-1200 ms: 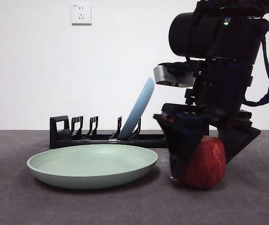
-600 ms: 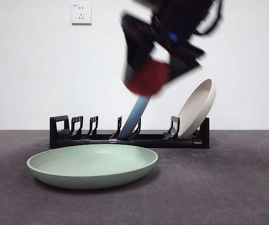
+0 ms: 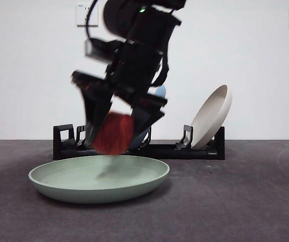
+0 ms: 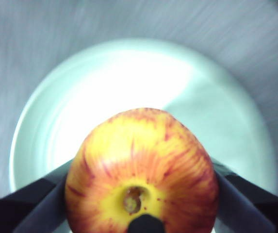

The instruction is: Take the green plate from the plate rack,put the plate on the table,take the apple from the table,put the apple in the plate

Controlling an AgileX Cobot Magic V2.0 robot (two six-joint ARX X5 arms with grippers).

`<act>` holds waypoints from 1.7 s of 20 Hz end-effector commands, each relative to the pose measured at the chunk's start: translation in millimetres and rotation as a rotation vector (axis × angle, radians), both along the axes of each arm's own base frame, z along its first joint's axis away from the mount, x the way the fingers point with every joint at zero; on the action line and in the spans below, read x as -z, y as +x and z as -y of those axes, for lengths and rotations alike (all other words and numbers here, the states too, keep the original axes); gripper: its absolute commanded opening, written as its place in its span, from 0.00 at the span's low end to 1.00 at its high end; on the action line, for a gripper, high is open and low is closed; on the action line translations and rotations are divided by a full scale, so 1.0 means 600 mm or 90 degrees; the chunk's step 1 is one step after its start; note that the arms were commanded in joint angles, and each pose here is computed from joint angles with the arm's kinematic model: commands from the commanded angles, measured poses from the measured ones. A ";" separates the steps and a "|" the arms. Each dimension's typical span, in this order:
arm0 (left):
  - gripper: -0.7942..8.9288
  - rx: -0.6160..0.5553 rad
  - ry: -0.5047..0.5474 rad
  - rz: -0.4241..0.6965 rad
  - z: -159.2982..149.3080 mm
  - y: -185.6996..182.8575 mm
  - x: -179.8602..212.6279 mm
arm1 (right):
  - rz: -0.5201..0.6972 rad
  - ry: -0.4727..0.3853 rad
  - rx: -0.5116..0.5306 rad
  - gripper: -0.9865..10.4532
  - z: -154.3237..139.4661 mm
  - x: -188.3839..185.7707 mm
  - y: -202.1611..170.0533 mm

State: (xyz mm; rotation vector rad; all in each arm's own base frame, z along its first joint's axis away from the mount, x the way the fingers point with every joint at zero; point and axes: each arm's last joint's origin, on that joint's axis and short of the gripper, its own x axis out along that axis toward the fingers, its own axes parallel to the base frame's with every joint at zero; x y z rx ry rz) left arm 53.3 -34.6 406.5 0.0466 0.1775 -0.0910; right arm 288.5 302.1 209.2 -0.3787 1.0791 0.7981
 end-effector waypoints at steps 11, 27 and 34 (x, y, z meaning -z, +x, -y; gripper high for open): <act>0.50 -0.004 0.037 -0.033 -0.002 -0.001 0.013 | -0.015 -0.087 -0.023 0.33 -0.043 0.075 -0.023; 0.50 -0.009 0.051 -0.061 -0.002 -0.001 0.022 | 0.042 -0.065 -0.005 0.60 -0.031 0.016 -0.027; 0.50 -0.004 0.080 -0.085 0.021 0.016 0.027 | 0.130 -0.012 0.023 0.55 0.021 -0.123 -0.062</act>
